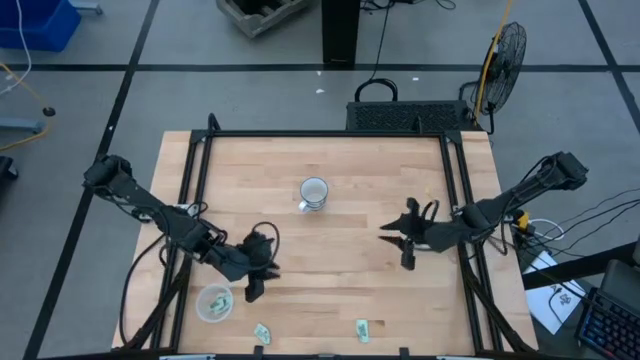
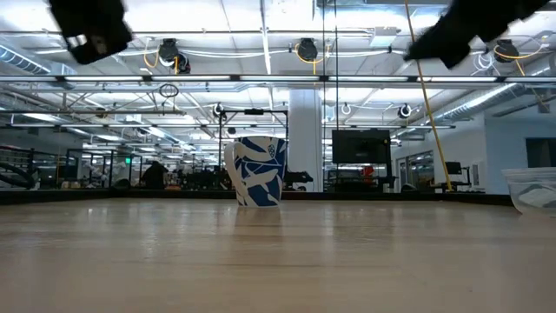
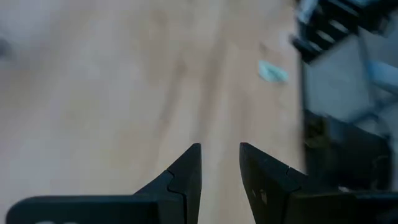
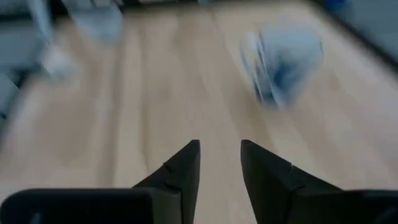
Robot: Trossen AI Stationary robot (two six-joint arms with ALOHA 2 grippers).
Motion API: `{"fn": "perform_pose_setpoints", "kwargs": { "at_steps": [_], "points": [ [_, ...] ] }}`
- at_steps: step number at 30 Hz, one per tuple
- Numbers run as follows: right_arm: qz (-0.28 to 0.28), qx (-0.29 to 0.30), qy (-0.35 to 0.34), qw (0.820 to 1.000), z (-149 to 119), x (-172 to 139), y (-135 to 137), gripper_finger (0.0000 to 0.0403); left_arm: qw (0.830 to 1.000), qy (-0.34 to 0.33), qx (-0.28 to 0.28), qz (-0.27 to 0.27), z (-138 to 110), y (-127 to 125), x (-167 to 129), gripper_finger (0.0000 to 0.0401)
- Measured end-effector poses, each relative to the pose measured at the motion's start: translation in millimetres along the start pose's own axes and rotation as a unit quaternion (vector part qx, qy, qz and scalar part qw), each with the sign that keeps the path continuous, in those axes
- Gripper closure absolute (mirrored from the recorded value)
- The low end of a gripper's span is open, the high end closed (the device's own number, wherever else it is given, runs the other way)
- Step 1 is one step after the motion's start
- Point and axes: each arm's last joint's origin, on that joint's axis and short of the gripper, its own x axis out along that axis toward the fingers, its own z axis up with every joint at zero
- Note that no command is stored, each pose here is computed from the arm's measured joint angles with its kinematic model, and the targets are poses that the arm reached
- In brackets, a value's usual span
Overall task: Pick and place Stevia / Truvia into bins
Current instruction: Put the green stevia packet into the left transparent container
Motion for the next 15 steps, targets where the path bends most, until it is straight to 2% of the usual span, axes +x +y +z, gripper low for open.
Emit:
{"fn": "perform_pose_setpoints", "kwargs": {
  "at_steps": [3, 6, 9, 11, 15],
  "points": [
    [0.025, -0.028, -0.074, 0.997, 15, 2, 8, 0.03, 0.997, 0.065, -0.032, -0.022, -11, -4, 12, 0.0288],
    [0.032, -0.069, -0.115, 0.99, 23, 6, 14, 0.0304, 0.991, 0.122, -0.033, -0.041, -26, -11, 28, 0.0288],
    [0.027, -0.119, -0.119, 0.985, 23, 11, 17, 0.0305, 0.985, 0.161, -0.02, -0.06, -43, -20, 44, 0.0288],
    [0.022, -0.149, -0.11, 0.982, 20, 15, 18, 0.0305, 0.983, 0.159, -0.017, -0.091, -50, -30, 53, 0.0288],
    [0.017, -0.17, -0.097, 0.981, 16, 22, 20, 0.0305, 0.976, 0.171, -0.034, -0.129, -66, -46, 62, 0.0288]
  ]
}}
